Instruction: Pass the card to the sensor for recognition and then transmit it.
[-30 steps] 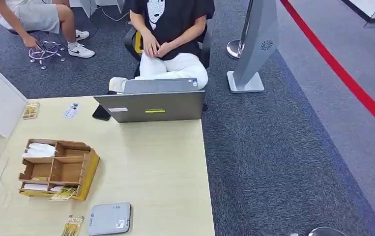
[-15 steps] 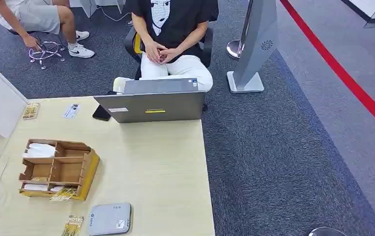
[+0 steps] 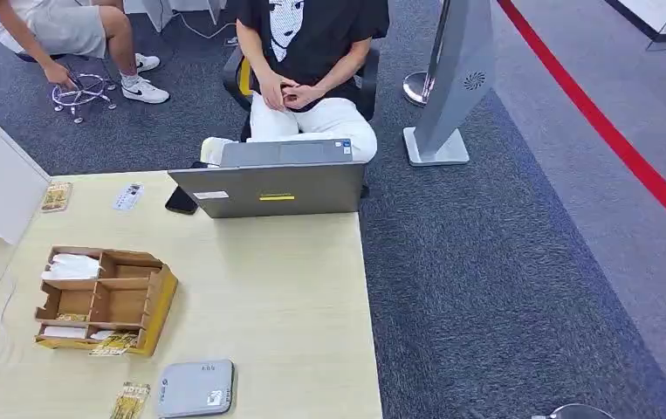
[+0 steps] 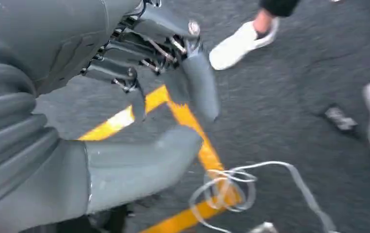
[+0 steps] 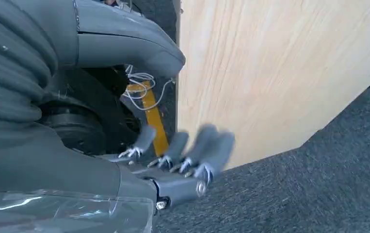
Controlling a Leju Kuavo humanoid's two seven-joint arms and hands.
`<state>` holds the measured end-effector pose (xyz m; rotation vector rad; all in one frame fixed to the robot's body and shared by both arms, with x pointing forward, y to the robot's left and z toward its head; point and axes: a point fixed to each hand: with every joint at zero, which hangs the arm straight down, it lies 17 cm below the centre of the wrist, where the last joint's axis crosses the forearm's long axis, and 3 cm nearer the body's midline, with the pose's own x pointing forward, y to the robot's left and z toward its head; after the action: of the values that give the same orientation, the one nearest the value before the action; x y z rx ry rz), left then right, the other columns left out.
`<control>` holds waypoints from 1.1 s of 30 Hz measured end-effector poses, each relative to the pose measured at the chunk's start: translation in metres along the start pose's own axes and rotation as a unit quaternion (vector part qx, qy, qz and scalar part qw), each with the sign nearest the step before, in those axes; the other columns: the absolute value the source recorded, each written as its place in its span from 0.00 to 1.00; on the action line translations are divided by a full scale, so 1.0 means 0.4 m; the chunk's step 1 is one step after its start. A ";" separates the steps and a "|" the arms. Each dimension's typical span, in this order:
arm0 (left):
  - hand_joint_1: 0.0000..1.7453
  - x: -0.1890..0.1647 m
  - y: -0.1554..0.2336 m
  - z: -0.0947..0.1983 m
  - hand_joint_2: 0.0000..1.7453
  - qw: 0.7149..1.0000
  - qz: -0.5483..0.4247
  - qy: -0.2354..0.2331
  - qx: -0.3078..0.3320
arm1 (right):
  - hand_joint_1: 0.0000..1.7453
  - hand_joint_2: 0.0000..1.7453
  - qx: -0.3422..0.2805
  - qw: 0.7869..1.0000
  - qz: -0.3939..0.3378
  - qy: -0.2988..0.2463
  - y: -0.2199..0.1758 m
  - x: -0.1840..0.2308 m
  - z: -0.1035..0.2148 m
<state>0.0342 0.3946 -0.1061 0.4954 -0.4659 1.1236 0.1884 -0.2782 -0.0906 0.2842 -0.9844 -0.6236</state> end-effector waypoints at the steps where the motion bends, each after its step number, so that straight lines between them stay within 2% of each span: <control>1: 1.00 -0.014 -0.004 0.000 1.00 1.000 -0.015 0.004 -0.002 | 1.00 1.00 -0.001 1.000 -0.001 -0.001 -0.001 0.001 0.000; 7: 1.00 -0.080 -0.045 0.000 1.00 0.983 -0.175 -0.004 -0.057 | 1.00 1.00 -0.002 1.000 -0.025 -0.018 -0.006 0.020 0.003; 11: 1.00 -0.131 -0.055 -0.001 1.00 0.974 -0.213 0.015 -0.078 | 1.00 1.00 -0.001 1.000 -0.025 -0.017 -0.006 0.018 0.006; 12: 0.00 -0.138 -0.053 -0.002 1.00 0.973 -0.215 0.019 -0.078 | 0.00 1.00 -0.001 1.000 -0.025 -0.017 -0.006 0.017 0.006; 14: 0.00 -0.150 -0.052 -0.002 1.00 0.972 -0.221 0.025 -0.081 | 0.00 1.00 0.000 1.000 -0.025 -0.017 -0.006 0.017 0.007; 19: 0.00 -0.236 -0.106 0.006 1.00 0.947 -0.281 0.064 -0.145 | 0.00 1.00 -0.003 1.000 -0.018 0.009 0.001 -0.023 -0.006; 33: 0.00 -0.363 -0.218 -0.019 1.00 0.913 -0.330 0.085 -0.223 | 0.00 1.00 -0.022 0.992 0.028 0.122 0.007 -0.224 -0.048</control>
<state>0.0635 0.2631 -0.2090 0.1217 -0.3457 0.3782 0.1698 -0.2225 -0.1609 0.2845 -0.7401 -0.5447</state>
